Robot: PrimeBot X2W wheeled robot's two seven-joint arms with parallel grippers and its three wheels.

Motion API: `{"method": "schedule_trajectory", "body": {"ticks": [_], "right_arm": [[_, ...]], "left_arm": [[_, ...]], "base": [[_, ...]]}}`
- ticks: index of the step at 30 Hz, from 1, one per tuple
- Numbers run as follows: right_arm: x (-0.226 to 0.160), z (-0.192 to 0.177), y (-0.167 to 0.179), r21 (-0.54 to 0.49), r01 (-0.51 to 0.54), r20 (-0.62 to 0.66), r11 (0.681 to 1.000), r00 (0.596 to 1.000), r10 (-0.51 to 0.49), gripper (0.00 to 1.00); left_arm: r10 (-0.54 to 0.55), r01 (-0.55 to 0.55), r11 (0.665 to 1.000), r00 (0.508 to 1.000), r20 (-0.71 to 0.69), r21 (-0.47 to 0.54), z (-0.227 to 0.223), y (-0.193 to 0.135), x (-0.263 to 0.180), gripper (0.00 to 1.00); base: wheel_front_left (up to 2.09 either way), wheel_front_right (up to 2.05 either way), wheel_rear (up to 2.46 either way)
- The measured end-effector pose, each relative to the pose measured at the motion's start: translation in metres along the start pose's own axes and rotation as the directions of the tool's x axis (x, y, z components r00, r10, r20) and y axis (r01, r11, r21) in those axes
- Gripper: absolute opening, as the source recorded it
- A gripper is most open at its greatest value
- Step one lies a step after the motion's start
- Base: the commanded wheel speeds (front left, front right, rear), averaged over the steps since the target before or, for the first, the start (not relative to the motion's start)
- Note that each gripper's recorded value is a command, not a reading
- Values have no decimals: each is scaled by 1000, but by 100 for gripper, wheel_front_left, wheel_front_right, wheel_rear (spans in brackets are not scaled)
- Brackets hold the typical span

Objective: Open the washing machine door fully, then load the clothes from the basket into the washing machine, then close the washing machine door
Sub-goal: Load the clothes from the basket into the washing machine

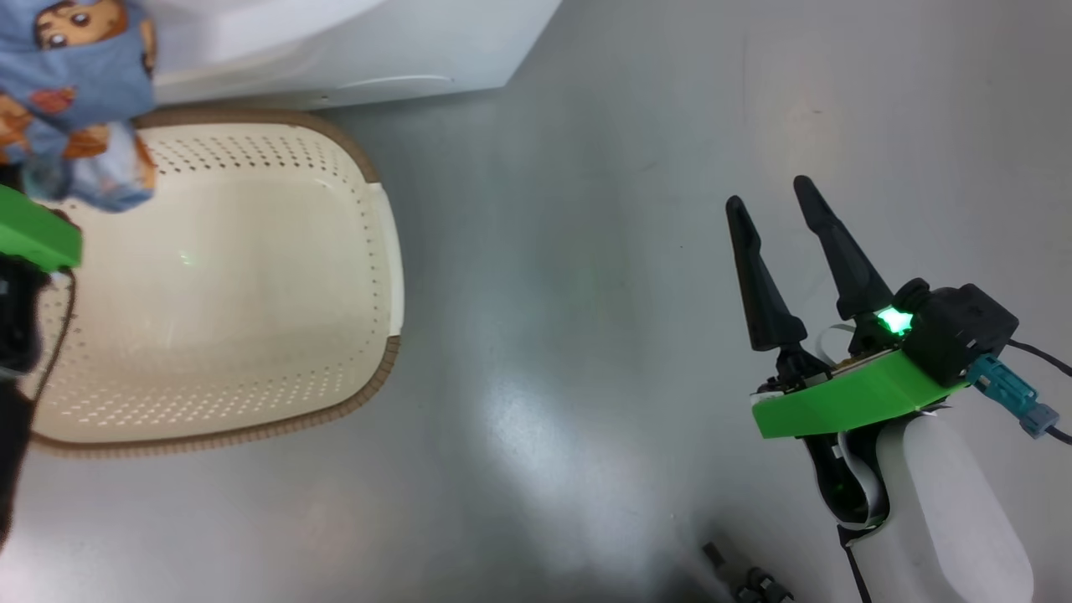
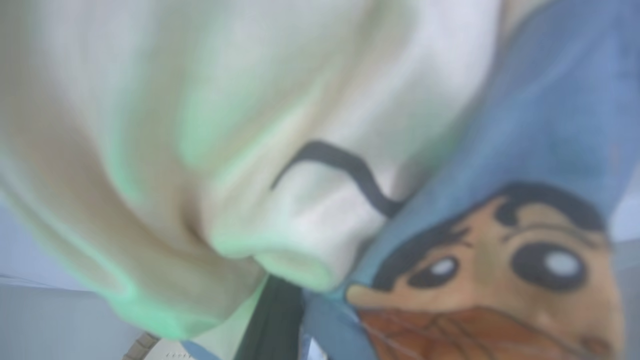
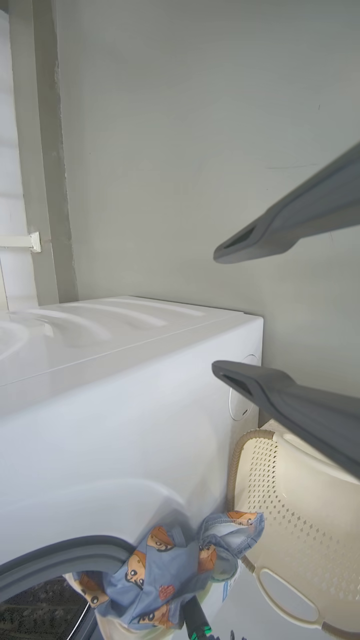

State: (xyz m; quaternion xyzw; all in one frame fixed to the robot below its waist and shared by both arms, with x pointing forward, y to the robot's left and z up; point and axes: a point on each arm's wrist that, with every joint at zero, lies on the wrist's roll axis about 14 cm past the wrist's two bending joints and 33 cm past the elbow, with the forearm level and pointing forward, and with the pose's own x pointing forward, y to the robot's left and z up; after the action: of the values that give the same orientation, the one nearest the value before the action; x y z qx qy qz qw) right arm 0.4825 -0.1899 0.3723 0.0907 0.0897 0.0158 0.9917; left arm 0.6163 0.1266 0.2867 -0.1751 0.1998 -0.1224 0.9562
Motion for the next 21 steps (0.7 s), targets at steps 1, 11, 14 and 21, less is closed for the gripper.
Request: {"method": "schedule_trajectory", "body": {"ticks": [1,11,14,21], "right_arm": [[1,1,1,2,-2,4,1000,1000,2,100],[2,17,15,29,-34,46,999,998,32,100],[3,21,19,32,-43,54,999,998,41,100],[2,31,26,53,-59,79,997,995,55,100]], "left_arm": [[-3,3,1000,1000,10,-11,2,-2,-2,0],[-67,70,997,994,91,-33,24,-34,-37,0],[-80,83,996,989,126,-19,38,-38,-41,0],[-119,114,993,964,237,35,84,-49,-51,0]], "base": [[0,0,0],[0,0,0],[0,0,0],[0,0,0]]}}
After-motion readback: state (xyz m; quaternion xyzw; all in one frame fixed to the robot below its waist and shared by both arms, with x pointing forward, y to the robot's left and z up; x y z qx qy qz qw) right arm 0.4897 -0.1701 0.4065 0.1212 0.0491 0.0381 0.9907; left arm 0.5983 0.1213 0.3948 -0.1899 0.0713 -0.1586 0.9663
